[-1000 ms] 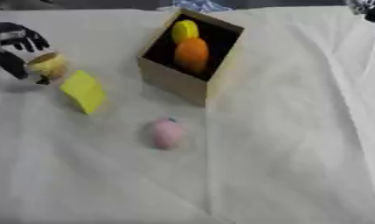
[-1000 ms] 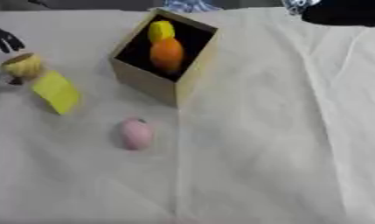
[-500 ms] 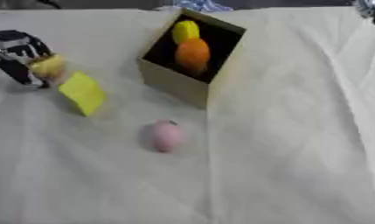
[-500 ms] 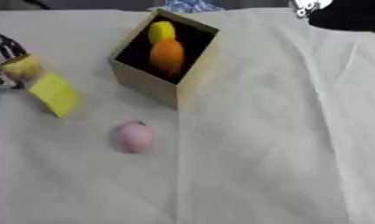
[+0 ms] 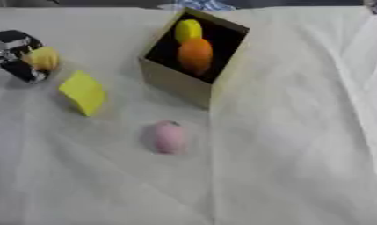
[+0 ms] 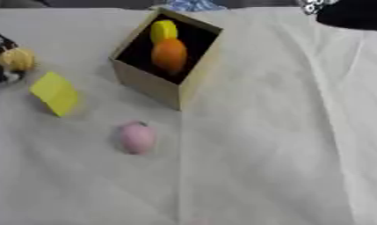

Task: Pick up objects on the table and place them in the box.

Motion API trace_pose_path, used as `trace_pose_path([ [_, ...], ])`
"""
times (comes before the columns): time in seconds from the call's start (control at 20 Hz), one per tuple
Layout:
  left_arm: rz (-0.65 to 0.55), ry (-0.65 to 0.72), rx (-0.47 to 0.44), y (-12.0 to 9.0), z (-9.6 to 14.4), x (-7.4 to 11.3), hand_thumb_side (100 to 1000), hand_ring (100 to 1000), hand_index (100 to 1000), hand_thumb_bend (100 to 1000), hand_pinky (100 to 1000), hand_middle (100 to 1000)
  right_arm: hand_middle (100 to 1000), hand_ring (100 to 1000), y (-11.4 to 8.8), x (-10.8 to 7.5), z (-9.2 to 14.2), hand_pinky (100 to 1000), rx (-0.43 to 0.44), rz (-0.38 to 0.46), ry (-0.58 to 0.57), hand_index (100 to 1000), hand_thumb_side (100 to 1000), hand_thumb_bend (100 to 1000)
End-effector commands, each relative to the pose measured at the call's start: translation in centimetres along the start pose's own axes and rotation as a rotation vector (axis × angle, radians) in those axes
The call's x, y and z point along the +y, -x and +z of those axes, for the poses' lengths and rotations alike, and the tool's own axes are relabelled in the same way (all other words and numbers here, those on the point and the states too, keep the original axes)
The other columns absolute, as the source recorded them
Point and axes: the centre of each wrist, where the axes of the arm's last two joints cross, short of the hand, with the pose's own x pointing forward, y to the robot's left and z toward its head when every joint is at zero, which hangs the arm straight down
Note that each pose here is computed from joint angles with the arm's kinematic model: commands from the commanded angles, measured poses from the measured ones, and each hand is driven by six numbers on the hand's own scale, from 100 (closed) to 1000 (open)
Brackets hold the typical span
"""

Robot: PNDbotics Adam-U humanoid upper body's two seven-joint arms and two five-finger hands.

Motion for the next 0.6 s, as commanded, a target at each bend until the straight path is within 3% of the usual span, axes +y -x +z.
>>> trace_pose_path([
  [0.05, -0.032, -0.113, -0.026, -0.7, 0.9, 3.5, 127, 698, 720, 198, 766, 645, 644, 694, -0.4, -0.9, 0.0, 888, -0.011, 0.017, 0.022, 785, 400, 100],
  [0.15, -0.072, -0.176, -0.069, -2.5, 1.2, 5.4, 114, 696, 720, 196, 767, 644, 644, 693, -0.4, -0.8, 0.1, 888, -0.011, 0.012, 0.023, 785, 407, 100],
  [0.35, -0.135, -0.293, -0.257, -8.8, 2.0, 9.0, 113, 689, 717, 189, 767, 641, 646, 695, -0.4, -0.5, 0.1, 891, -0.017, -0.005, 0.018, 787, 432, 100],
  [0.6, -0.133, -0.311, -0.487, -16.3, 2.9, 10.7, 132, 681, 716, 181, 765, 634, 654, 701, -0.2, 0.1, 0.1, 897, -0.012, -0.04, -0.009, 792, 480, 100],
])
